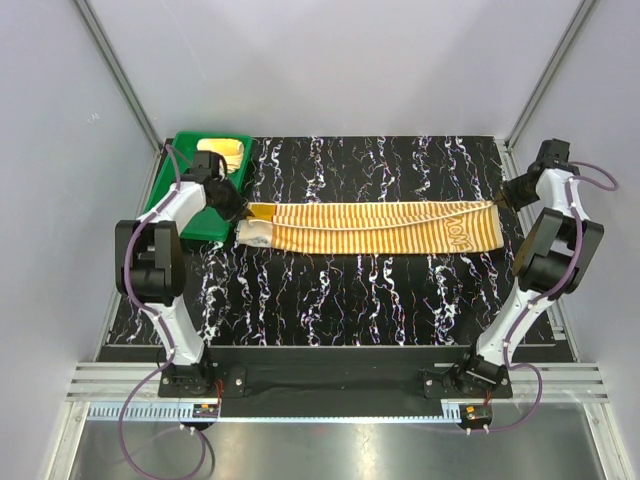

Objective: Roll the towels
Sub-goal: Fold the towel

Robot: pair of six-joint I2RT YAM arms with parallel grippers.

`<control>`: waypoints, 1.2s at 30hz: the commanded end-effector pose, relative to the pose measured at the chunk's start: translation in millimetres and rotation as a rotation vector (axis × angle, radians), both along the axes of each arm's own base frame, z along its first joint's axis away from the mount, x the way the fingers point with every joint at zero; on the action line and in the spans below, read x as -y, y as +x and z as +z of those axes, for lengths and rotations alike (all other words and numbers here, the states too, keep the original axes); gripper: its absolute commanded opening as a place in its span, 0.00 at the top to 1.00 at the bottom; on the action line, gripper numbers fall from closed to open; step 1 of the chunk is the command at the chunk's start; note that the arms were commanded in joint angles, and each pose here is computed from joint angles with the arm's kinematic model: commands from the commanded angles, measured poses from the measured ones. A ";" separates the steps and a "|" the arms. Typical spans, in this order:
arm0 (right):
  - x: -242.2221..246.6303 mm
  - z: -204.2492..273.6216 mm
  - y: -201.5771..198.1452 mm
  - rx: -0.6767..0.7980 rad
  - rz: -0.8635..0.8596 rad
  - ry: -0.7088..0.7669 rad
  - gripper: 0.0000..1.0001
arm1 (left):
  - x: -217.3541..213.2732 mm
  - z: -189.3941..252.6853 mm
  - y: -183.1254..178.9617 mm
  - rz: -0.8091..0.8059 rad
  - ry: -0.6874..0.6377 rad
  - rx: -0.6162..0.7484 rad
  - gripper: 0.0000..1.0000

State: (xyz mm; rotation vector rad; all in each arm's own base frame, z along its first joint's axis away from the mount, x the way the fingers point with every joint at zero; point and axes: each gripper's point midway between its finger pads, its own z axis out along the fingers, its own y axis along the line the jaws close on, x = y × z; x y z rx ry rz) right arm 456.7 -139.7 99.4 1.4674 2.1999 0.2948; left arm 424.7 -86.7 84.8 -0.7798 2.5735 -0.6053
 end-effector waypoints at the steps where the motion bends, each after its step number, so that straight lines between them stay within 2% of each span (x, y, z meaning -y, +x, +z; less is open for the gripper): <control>1: 6.0 12.3 14.4 0.026 0.005 -0.042 1.00 | -10.6 5.9 15.4 0.030 0.030 0.025 1.00; 8: 12.8 -5.2 21.2 -0.025 -0.007 -0.045 1.00 | -17.8 -4.3 23.4 0.061 0.024 -0.012 1.00; 12: 13.2 -14.9 30.3 -0.028 -0.004 -0.025 0.94 | -26.8 -12.1 31.9 0.091 -0.002 -0.039 0.96; 14: 12.5 -24.9 33.8 -0.039 -0.003 -0.012 0.87 | -24.6 -9.4 38.6 0.092 -0.014 -0.032 0.87; 16: 12.5 -25.5 40.3 -0.029 0.001 -0.002 0.79 | -23.8 -12.1 43.3 0.094 -0.020 -0.045 0.87; 19: 9.7 -31.0 47.6 -0.027 0.012 0.020 0.65 | -23.5 -16.3 47.7 0.104 -0.039 -0.059 0.74; 23: 11.0 -24.6 50.8 -0.018 0.012 -0.003 0.44 | -20.9 -9.9 56.1 0.112 -0.082 -0.044 0.71; 24: 11.6 -21.2 50.1 -0.015 0.011 -0.009 0.41 | -20.6 -8.8 57.3 0.113 -0.089 -0.043 0.62; 25: 10.3 -18.4 49.8 -0.009 0.020 -0.013 0.41 | -21.4 -6.7 58.3 0.114 -0.094 -0.041 0.59; 29: 5.6 14.0 37.5 0.043 0.035 -0.079 0.40 | -21.6 12.6 65.0 0.114 -0.095 0.005 0.55; 30: 1.5 5.1 25.6 0.017 0.036 -0.080 0.39 | -21.7 21.5 67.6 0.114 -0.096 0.030 0.47; 31: 0.8 11.6 24.4 0.042 0.040 -0.099 0.39 | -22.0 27.0 69.4 0.114 -0.095 0.046 0.27; 32: -3.0 30.3 18.5 0.074 0.048 -0.124 0.39 | -22.1 31.9 71.2 0.113 -0.095 0.058 0.16; 33: -7.6 22.9 6.0 0.049 0.053 -0.124 0.39 | -22.7 38.0 73.1 0.113 -0.092 0.074 0.01; 35: -11.3 43.7 -4.8 0.089 0.069 -0.166 0.38 | -22.7 52.6 79.6 0.110 -0.094 0.112 0.01; 36: -14.0 35.9 -16.6 0.067 0.068 -0.165 0.38 | -22.8 57.4 80.7 0.110 -0.094 0.118 0.01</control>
